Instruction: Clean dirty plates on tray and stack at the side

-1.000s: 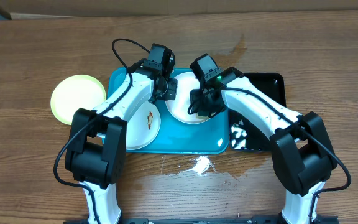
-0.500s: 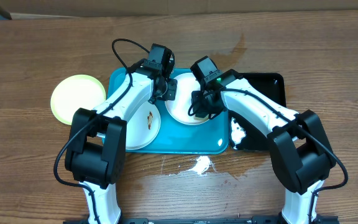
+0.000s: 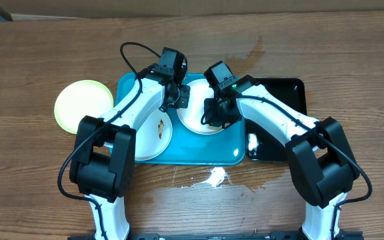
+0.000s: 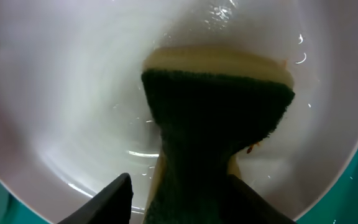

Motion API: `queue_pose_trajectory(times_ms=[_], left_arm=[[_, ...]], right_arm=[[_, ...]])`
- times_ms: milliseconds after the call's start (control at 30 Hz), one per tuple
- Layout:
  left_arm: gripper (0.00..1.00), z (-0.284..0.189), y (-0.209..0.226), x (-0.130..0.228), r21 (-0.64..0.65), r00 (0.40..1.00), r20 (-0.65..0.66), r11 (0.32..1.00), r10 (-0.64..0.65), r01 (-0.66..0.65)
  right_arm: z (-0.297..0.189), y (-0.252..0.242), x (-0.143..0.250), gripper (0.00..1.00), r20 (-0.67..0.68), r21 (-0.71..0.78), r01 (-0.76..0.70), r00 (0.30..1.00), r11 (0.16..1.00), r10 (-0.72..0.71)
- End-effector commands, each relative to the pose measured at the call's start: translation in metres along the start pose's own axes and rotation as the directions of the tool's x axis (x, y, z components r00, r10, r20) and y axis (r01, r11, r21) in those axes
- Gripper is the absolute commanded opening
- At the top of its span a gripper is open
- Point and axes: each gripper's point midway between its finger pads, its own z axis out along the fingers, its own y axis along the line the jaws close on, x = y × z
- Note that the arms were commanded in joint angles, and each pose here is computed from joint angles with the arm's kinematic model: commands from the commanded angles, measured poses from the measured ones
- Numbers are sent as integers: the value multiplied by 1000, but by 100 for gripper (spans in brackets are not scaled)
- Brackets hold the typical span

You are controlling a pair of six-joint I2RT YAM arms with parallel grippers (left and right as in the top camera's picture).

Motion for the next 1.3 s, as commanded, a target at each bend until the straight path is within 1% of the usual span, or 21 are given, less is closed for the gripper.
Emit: queue_pose_trajectory(times_ms=[0,33,67,100,133,167,200,533,667,800,933,1133,1267], left_arm=[[4,-8,-3,-1,4,1000,11,1000,-7,7],[4,-8,-3,0,4,1000,10,1000,-7,7],[4,-8,-3,0,4,1000,9,1000,-8,8],[4,-8,-3,0,4,1000,9,1000,-7,7],[4,-8,-3,0,4,1000,9,1000,-7,7],[4,-8,-3,0,4,1000,9,1000,-7,7],[4,-8,-3,0,4,1000,9,1000,-7,7],[4,-8,-3,1,3,1000,2,1000,-7,7],[4,-8,-3,3,2,1000,-3,1000,1,-1],[4,-8,-3,4,1,1000,-7,1000,1,-1],[4,-8,-3,5,0,1000,-15,1000,7,-7],[4,-8,-2,8,-1,999,-25,1000,25,-25],[4,-8,-2,8,-1,999,-26,999,37,-37]], right_arm=[[22,-8,16,49,-60,25,-11,998,1000,12],[24,-8,18,48,-66,26,-11,998,1000,12],[27,-8,19,44,-71,29,-12,997,1000,14],[27,-8,19,34,-70,29,-10,997,1000,12],[27,-7,18,19,-69,29,-10,998,1000,12],[27,-7,18,8,-67,27,-10,998,1000,12],[26,-7,17,4,-66,27,-14,998,1000,16],[27,-5,11,4,-40,24,-49,998,999,50],[26,-18,-1,4,29,98,-47,999,994,44],[26,-19,-4,4,44,107,-46,998,993,42],[24,-30,-11,4,84,172,-50,996,984,35],[24,-38,-19,4,126,216,-52,992,975,25],[24,-36,-24,4,146,207,-54,989,977,24]])
